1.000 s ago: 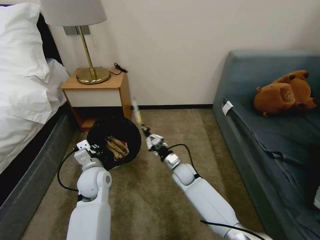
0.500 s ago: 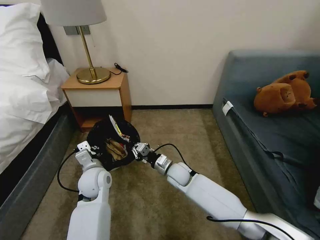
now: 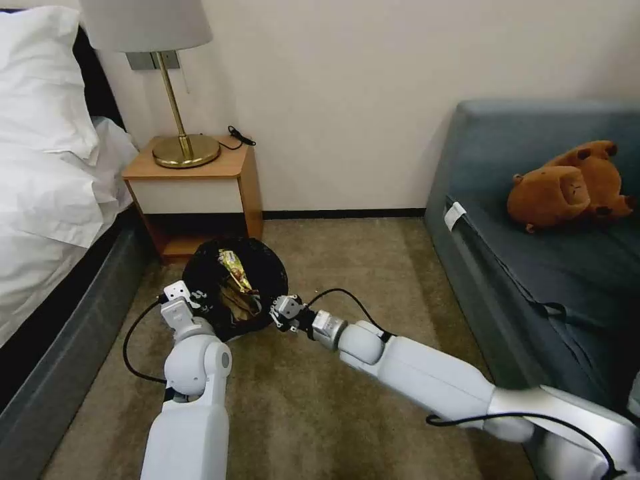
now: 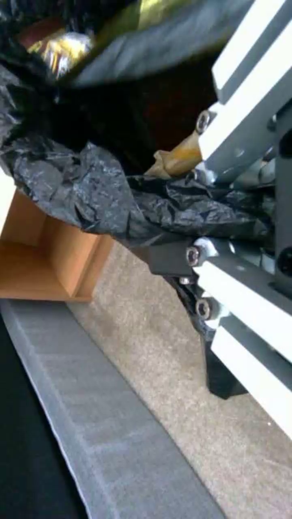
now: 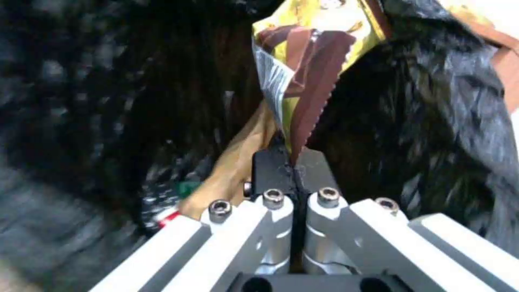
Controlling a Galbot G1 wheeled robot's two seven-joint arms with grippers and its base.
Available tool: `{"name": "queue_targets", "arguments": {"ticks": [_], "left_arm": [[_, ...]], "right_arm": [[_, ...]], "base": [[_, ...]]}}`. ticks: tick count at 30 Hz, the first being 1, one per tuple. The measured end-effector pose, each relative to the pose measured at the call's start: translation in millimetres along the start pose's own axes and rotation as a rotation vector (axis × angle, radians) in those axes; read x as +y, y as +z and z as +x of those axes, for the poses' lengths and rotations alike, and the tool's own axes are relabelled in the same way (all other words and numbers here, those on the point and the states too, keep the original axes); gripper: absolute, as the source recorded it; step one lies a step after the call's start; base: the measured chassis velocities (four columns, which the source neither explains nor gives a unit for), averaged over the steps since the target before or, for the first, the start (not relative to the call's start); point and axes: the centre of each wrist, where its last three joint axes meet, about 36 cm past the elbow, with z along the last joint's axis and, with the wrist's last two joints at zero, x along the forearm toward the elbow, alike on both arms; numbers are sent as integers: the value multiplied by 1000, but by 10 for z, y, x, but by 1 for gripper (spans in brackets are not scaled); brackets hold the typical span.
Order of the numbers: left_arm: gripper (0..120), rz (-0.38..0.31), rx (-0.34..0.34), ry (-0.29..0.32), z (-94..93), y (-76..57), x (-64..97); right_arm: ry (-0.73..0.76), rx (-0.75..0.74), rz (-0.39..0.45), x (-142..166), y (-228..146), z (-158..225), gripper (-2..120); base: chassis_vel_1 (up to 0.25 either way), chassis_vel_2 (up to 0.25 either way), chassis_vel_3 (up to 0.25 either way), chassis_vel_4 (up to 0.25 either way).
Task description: Pick up the trash bin, then pick up the garbage on the floor and place it into the trash bin.
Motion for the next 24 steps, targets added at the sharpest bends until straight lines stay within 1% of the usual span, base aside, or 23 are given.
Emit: {"name": "queue_targets", "arguments": {"ticks": [4, 5, 6, 7, 8, 9, 10, 11, 12, 14, 15, 16, 17, 19, 20, 23, 24], "left_arm": [[2, -3, 0, 0, -3, 14, -1], [2, -3, 0, -1, -7, 15, -1], [2, -3, 0, -1, -7, 15, -1], [2, -2, -1, -2, -12, 12, 0], [2, -1, -2, -2, -19, 7, -1], [2, -1, -2, -2, -19, 7, -1], [2, -1, -2, -2, -22, 6, -1], [2, 0, 0, -3, -33, 12, -3], [2, 0, 0, -3, -33, 12, -3], [2, -1, 3, -4, -48, 29, -5], [2, -1, 3, -4, -48, 29, -5], [2, -1, 6, -6, -64, 44, -5], [2, -1, 6, -6, -64, 44, -5], [2, -1, 9, -10, -93, 60, -4], [2, -1, 9, -10, -93, 60, -4], [2, -1, 10, -10, -110, 60, -10], [2, -1, 10, -10, -110, 60, -10]], "right_arm": [[52, 5, 21, 4, -26, -100, 0], [62, 4, 28, 17, -33, -110, 7], [62, 4, 28, 17, -33, -110, 7], [62, 4, 36, 22, -34, -107, 10], [59, 4, 41, 33, -34, -95, 16], [59, 4, 41, 33, -34, -95, 16], [59, 4, 42, 35, -33, -91, 20], [58, 4, 42, 46, -30, -74, 28], [58, 4, 42, 46, -30, -74, 28], [59, 0, 42, 38, -47, -61, 38], [59, 0, 42, 38, -47, -61, 38], [61, -7, 44, 23, -77, -50, 45], [61, -7, 44, 23, -77, -50, 45], [73, -33, 45, -45, -184, -29, 58], [73, -33, 45, -45, -184, -29, 58], [104, -76, 40, -162, -349, 8, 71], [104, -76, 40, -162, -349, 8, 71]], "base": [[0, 0, 0, 0], [0, 0, 0, 0], [0, 0, 0, 0], [0, 0, 0, 0], [0, 0, 0, 0], [0, 0, 0, 0], [0, 0, 0, 0], [0, 0, 0, 0], [0, 0, 0, 0], [0, 0, 0, 0], [0, 0, 0, 0], [0, 0, 0, 0], [0, 0, 0, 0], [0, 0, 0, 0], [0, 0, 0, 0], [0, 0, 0, 0], [0, 0, 0, 0]]}}
